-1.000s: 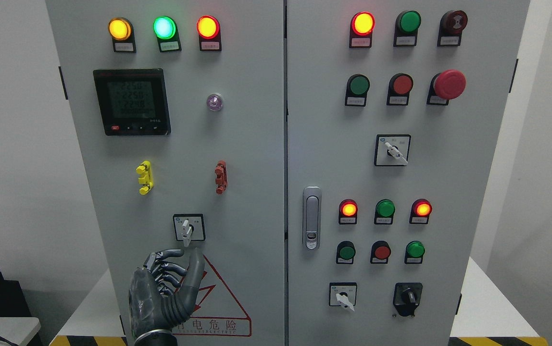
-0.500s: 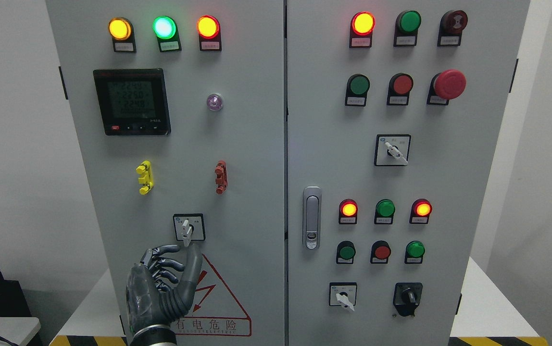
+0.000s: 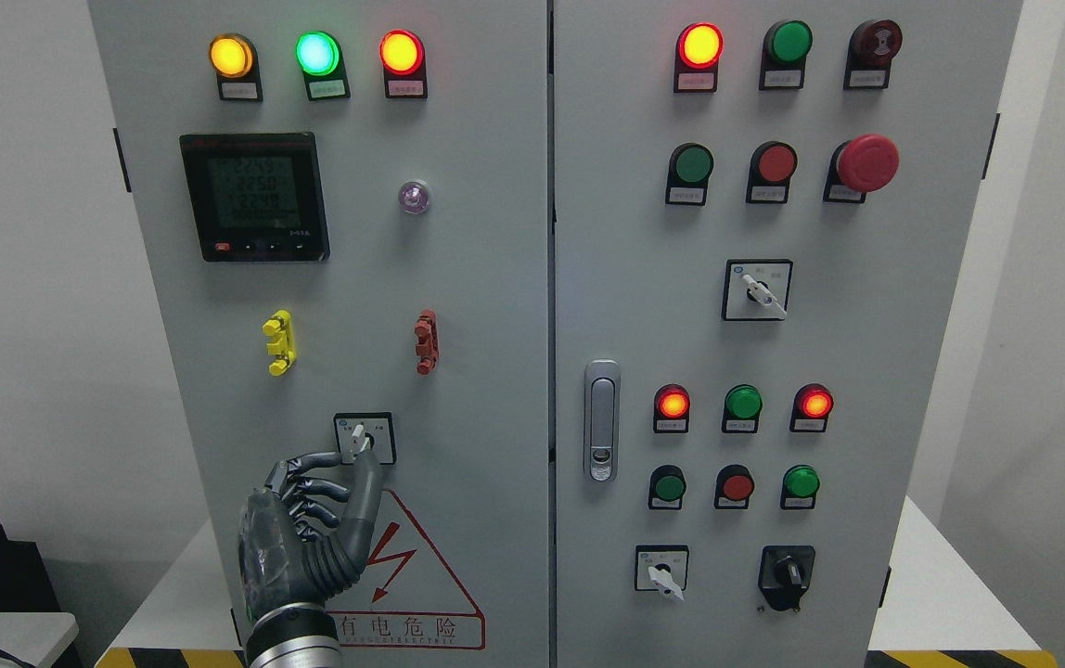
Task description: Turn on light switch 1
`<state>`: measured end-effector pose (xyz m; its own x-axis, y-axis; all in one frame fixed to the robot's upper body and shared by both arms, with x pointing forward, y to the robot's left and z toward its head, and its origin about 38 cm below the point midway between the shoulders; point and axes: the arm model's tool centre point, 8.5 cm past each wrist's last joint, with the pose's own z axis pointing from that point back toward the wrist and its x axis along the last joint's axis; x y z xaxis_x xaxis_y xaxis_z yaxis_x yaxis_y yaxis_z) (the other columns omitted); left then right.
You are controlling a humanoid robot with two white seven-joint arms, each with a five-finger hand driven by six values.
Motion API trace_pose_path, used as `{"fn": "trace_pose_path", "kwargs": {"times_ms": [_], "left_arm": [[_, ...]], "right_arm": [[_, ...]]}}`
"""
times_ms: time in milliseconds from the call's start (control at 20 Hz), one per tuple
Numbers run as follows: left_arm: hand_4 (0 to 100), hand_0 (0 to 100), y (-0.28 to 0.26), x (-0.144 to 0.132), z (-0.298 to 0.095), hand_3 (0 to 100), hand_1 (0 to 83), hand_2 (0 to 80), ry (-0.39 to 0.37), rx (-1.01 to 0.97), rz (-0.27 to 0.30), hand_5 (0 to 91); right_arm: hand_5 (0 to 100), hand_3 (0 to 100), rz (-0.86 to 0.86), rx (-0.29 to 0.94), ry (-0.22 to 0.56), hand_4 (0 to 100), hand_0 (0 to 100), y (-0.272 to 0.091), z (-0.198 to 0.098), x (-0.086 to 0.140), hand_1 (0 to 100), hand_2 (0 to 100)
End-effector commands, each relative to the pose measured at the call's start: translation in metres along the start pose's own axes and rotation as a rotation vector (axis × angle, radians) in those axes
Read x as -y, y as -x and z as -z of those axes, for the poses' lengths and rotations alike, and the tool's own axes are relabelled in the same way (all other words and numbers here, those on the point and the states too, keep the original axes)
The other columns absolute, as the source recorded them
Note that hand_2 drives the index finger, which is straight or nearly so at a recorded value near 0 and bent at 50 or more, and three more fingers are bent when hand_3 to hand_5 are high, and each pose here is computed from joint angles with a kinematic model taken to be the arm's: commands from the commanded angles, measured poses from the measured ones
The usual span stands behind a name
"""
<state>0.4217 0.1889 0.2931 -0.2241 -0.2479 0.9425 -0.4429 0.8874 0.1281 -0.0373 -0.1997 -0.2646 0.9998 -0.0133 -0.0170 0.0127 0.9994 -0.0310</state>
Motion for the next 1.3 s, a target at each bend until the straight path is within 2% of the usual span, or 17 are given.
{"fn": "trace_pose_path", "kwargs": {"times_ms": [0,850,1250], "left_arm": [[82,24,-0.0016,-0.0006,0.0023,71,47.0,41.3,-0.004,-0.003,-0.004,87.8],[83,28,-0.0011,0.0017,0.0045,73,41.1,45.4,0.013,-0.04,-0.009,88.0],[84,27,-0.0048,0.0028,0.0076,73,41.4,46.3,0.017,-0.057,0.001,88.0]], "right_arm": [[0,0,0.008,0.0,-0.002,0,12,0.0002,0.0,-0.0008,39,0],[0,0,0.008,-0.001,-0.002,0,12,0.0004,0.0,-0.0008,39,0],[0,0,0.008,0.002,-0.002,0,12,-0.0008,0.0,-0.0008,39,0]]}}
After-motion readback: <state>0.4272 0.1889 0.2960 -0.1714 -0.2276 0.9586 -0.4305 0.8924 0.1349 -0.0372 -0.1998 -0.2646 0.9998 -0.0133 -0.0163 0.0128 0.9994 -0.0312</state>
